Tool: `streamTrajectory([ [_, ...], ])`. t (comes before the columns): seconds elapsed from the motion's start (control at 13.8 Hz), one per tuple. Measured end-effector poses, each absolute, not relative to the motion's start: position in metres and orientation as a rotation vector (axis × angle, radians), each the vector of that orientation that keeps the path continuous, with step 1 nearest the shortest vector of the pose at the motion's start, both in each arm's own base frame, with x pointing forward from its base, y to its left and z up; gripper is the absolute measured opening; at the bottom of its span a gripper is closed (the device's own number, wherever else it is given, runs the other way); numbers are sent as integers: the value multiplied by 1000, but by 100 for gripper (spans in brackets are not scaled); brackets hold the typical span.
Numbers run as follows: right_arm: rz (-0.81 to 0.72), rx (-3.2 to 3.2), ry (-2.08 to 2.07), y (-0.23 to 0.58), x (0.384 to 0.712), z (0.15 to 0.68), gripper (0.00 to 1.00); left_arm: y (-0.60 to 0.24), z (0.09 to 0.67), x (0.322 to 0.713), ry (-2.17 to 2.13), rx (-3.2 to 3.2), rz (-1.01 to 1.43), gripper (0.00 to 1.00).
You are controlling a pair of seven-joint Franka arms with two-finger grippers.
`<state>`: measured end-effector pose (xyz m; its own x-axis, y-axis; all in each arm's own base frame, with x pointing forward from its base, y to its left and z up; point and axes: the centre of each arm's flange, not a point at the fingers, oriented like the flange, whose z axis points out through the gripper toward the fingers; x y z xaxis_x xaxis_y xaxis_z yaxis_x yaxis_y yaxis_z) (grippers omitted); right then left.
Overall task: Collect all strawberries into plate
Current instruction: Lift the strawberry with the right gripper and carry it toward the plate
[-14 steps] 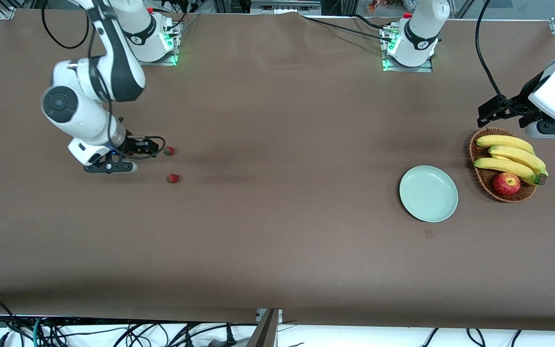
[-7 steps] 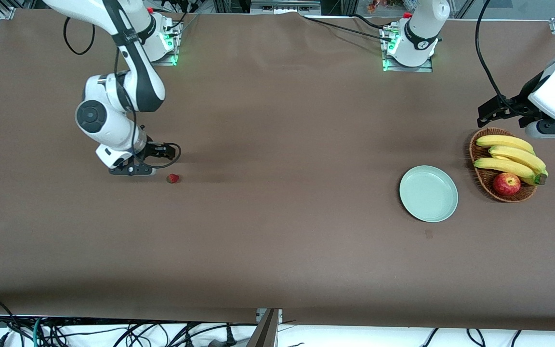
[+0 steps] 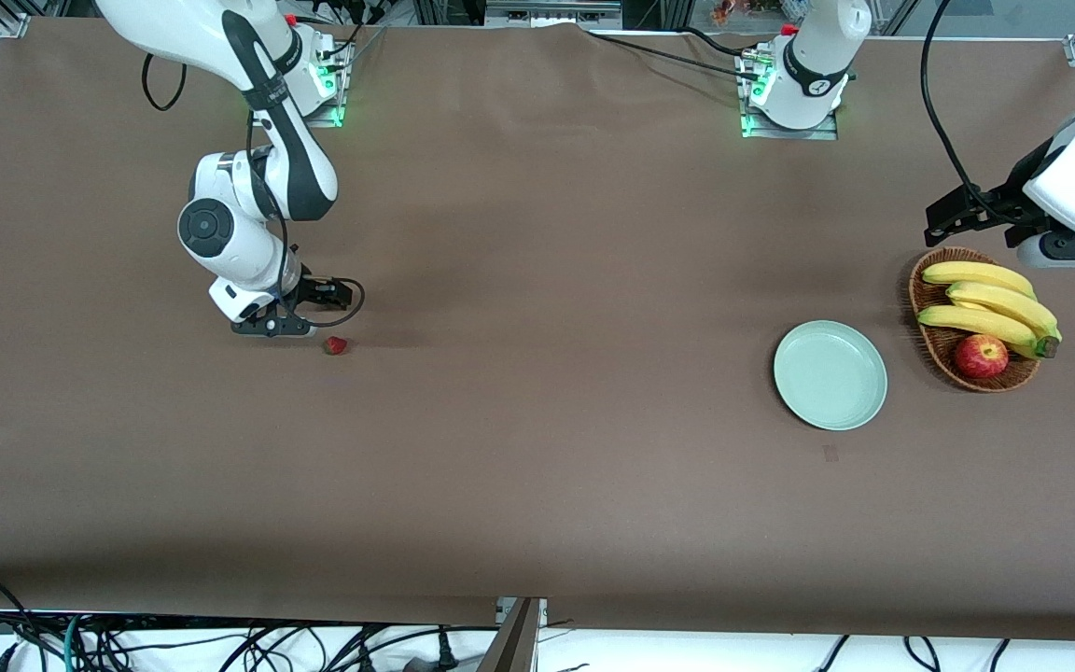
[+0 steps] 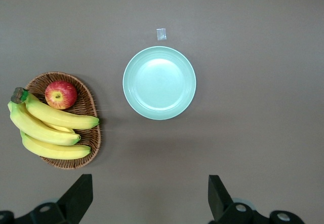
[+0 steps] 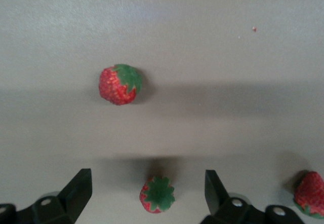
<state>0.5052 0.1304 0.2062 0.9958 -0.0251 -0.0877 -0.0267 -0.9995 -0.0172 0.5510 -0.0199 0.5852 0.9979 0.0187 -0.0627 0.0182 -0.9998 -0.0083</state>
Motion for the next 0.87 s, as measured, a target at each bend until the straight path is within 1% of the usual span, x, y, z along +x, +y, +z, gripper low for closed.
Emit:
streamTrajectory([
  [0.15, 152, -3114, 68, 128, 499, 201, 96, -20, 585, 551, -29, -3132, 98, 100],
  [0.22, 152, -3112, 77, 126, 496, 197, 94, -20, 585, 551, -29, -3132, 98, 100],
  [0.51, 128, -3114, 79, 129, 481, 183, 90, -20, 585, 551, -29, -3132, 98, 100],
  [0.65, 125, -3115, 77, 130, 477, 178, 67, -20, 585, 551, -28, -3132, 98, 100],
  [0.73, 125, -3115, 79, 130, 477, 177, 58, -20, 585, 551, -28, -3132, 98, 100],
  [0.8, 123, -3115, 80, 130, 477, 177, 58, -20, 585, 551, -27, -3132, 100, 100],
  [0.87, 121, -3115, 80, 130, 477, 177, 50, -21, 585, 550, -27, -3132, 107, 100],
])
